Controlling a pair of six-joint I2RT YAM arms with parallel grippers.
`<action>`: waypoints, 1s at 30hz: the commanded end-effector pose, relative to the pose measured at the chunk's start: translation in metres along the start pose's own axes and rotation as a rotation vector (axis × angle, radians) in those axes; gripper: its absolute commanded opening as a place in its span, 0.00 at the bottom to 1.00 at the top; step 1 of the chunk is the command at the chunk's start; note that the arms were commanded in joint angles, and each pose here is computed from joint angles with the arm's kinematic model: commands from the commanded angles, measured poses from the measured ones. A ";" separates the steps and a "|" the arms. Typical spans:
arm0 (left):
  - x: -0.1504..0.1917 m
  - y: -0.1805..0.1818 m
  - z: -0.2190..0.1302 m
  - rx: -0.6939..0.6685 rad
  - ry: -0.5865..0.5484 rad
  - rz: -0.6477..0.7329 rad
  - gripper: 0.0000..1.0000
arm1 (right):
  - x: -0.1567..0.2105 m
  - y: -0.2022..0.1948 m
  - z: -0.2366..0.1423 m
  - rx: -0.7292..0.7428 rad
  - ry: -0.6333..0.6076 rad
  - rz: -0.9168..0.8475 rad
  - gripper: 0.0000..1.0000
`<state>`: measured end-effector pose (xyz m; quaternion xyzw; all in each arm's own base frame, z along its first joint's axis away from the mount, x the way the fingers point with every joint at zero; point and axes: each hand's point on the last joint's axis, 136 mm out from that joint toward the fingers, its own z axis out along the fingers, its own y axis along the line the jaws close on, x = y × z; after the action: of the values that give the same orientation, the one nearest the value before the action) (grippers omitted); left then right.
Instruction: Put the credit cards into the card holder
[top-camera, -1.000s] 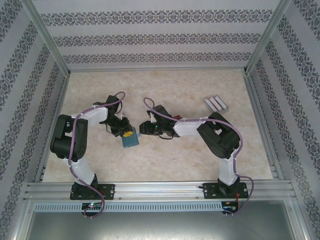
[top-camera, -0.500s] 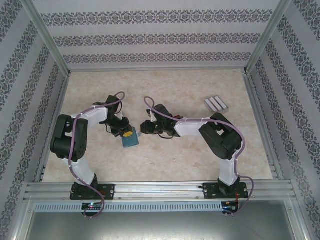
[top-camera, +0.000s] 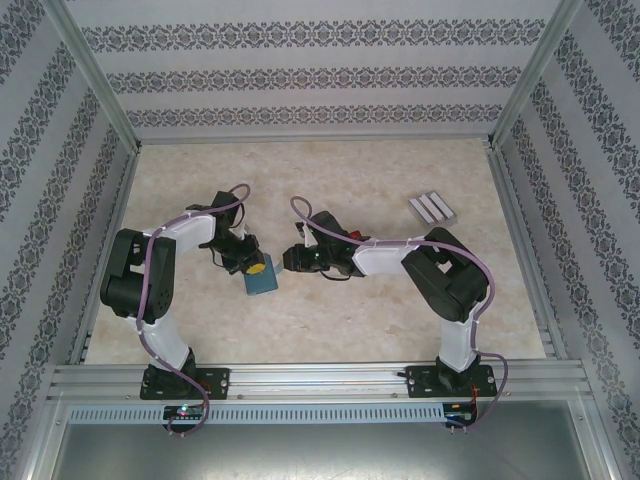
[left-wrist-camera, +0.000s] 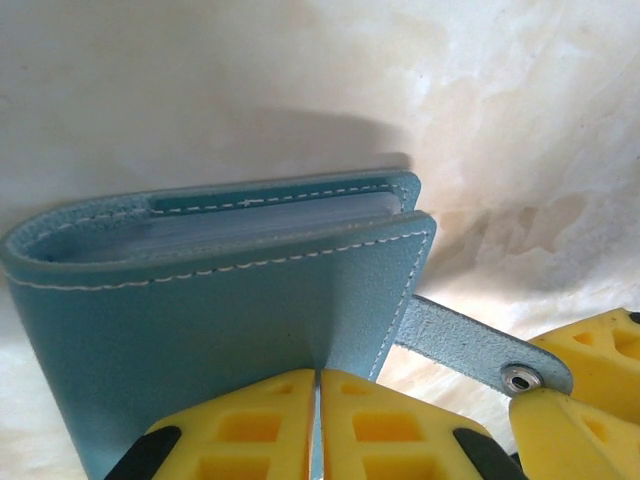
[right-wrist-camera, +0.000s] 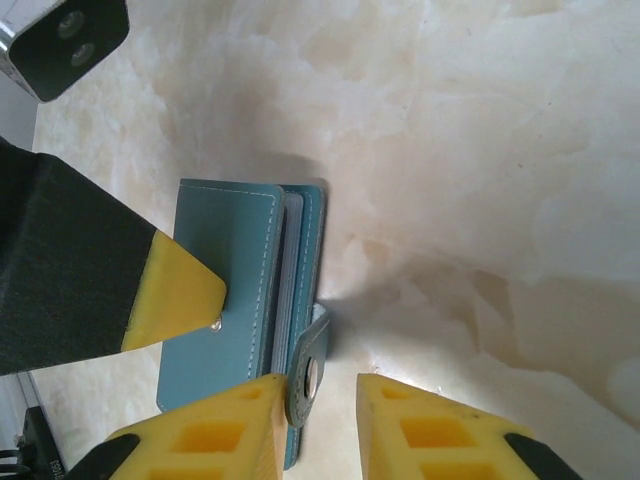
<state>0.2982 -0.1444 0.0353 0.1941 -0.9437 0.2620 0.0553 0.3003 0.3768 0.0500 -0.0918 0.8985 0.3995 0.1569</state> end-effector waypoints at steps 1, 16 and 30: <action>0.006 0.011 0.015 -0.032 0.034 -0.021 0.11 | -0.007 0.009 -0.010 -0.029 -0.019 -0.022 0.24; 0.005 0.004 0.003 -0.026 0.003 0.003 0.14 | -0.004 0.010 -0.004 -0.038 0.013 -0.026 0.03; 0.017 0.032 -0.022 -0.145 -0.076 0.034 0.19 | 0.002 0.032 0.002 -0.052 0.050 -0.099 0.01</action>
<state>0.2866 -0.1259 0.0446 0.1898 -0.9566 0.2197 0.0237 0.2930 0.3900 0.0609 -0.1266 0.8930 0.4041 0.1523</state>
